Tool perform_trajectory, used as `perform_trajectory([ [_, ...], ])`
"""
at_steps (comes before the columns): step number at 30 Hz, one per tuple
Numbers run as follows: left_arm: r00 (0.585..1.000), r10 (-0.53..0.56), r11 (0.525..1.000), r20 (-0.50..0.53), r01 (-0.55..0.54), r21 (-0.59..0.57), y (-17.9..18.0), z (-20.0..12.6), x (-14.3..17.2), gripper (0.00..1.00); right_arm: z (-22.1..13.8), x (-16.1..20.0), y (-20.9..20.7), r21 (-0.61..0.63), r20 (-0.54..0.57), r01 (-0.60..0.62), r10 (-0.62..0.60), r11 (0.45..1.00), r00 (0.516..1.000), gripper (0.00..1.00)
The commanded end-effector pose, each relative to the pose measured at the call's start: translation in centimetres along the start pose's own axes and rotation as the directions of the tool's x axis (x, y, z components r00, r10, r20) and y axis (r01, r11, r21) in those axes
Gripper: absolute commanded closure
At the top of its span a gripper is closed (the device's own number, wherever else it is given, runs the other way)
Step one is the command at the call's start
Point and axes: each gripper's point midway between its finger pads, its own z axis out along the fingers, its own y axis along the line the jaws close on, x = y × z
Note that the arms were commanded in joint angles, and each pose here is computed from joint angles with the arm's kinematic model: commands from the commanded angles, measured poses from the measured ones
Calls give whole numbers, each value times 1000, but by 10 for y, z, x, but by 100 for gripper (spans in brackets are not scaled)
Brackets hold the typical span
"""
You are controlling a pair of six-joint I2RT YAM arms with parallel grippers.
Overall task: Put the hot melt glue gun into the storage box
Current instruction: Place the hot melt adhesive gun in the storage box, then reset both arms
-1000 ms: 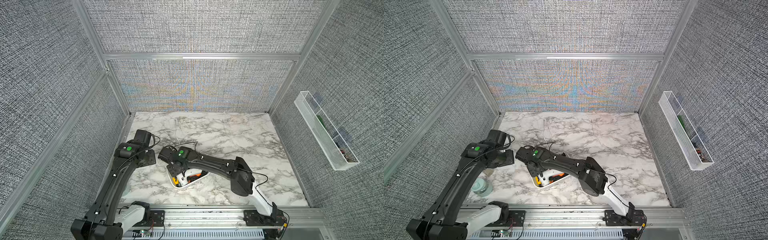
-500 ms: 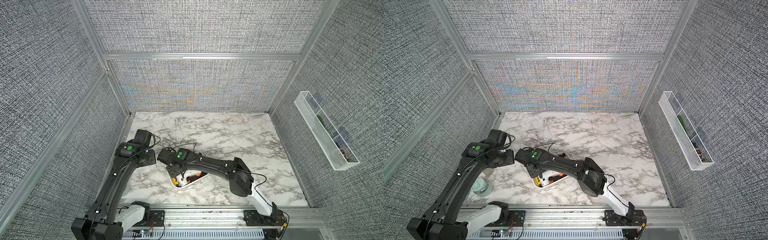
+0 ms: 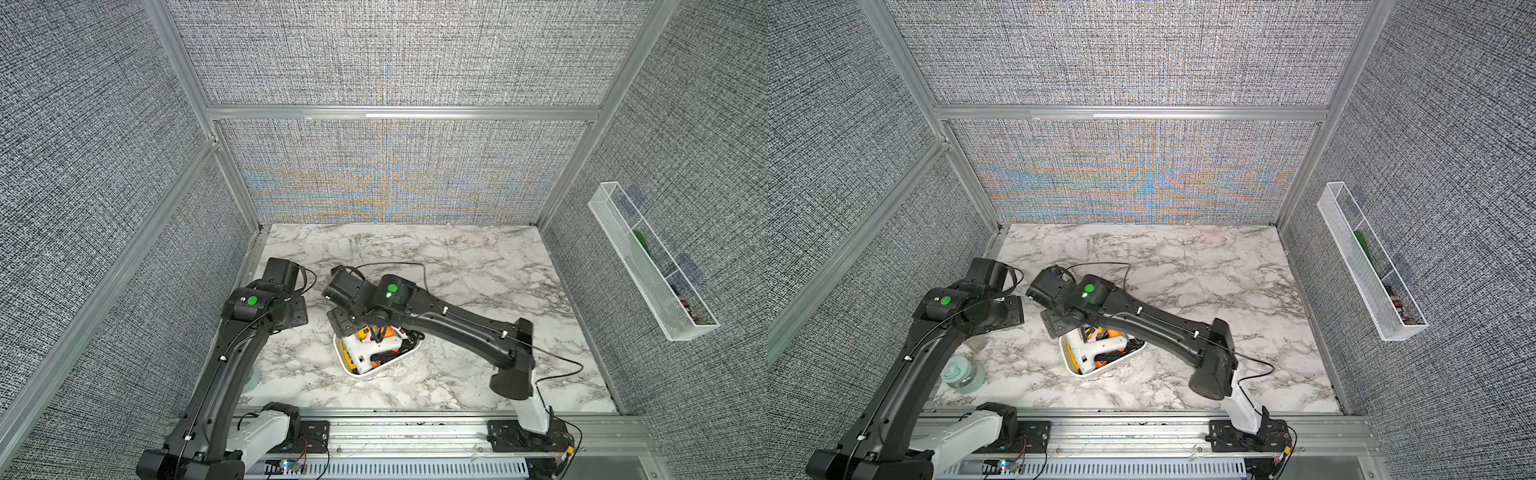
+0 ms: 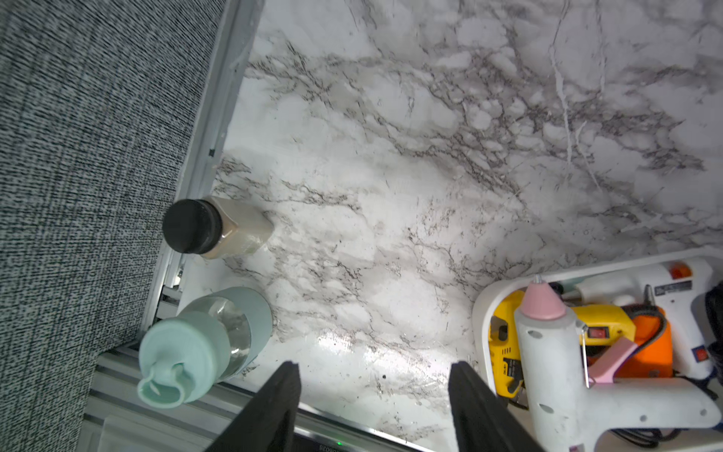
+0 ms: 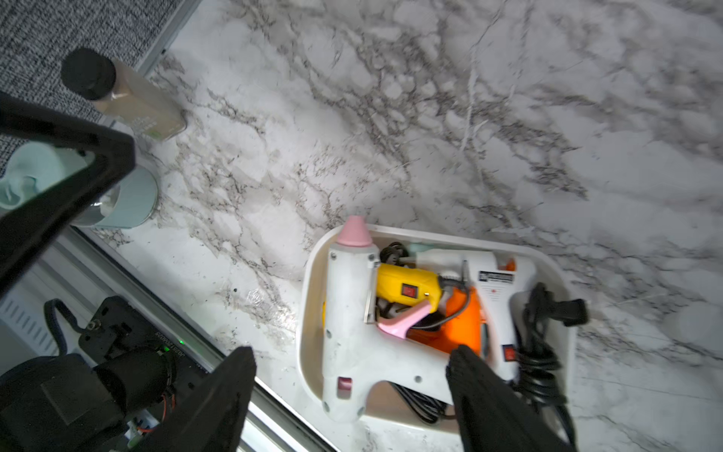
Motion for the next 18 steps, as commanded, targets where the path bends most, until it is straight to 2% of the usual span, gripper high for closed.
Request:
perform_trajectory([
  [1,977,-41,997,208,53,-55,14,-11,-34,27,-18,-31,-71,126,159,-105,84,987,984,14],
  [3,937,-50,994,346,79,-70,21,-14,-51,15,-26,-36,-146,192,247,-241,191,951,950,14],
  [4,916,-49,993,399,87,-78,23,-14,-57,5,-29,-36,-177,221,292,-304,234,927,927,13],
  [5,892,-41,992,451,91,-91,25,-11,-63,1,-36,-32,-215,252,348,-371,274,894,896,12],
  [7,848,-23,989,530,97,-112,28,-2,-70,1,-49,-23,-265,302,464,-416,249,858,850,9],
  [9,805,-20,984,594,122,-133,33,9,-73,1,-70,-11,-301,357,609,-421,135,834,782,4],
  [12,763,-11,971,647,163,-176,45,26,-73,0,-90,24,-345,436,698,-465,37,770,715,1],
  [13,743,-11,968,669,174,-178,48,28,-75,0,-91,41,-362,459,702,-491,37,741,712,1],
  [15,724,0,964,690,182,-191,55,44,-69,0,-94,73,-392,475,721,-558,63,680,690,1],
  [18,740,-65,958,669,235,-167,68,70,-55,0,-90,107,-410,473,742,-585,60,659,667,1],
])
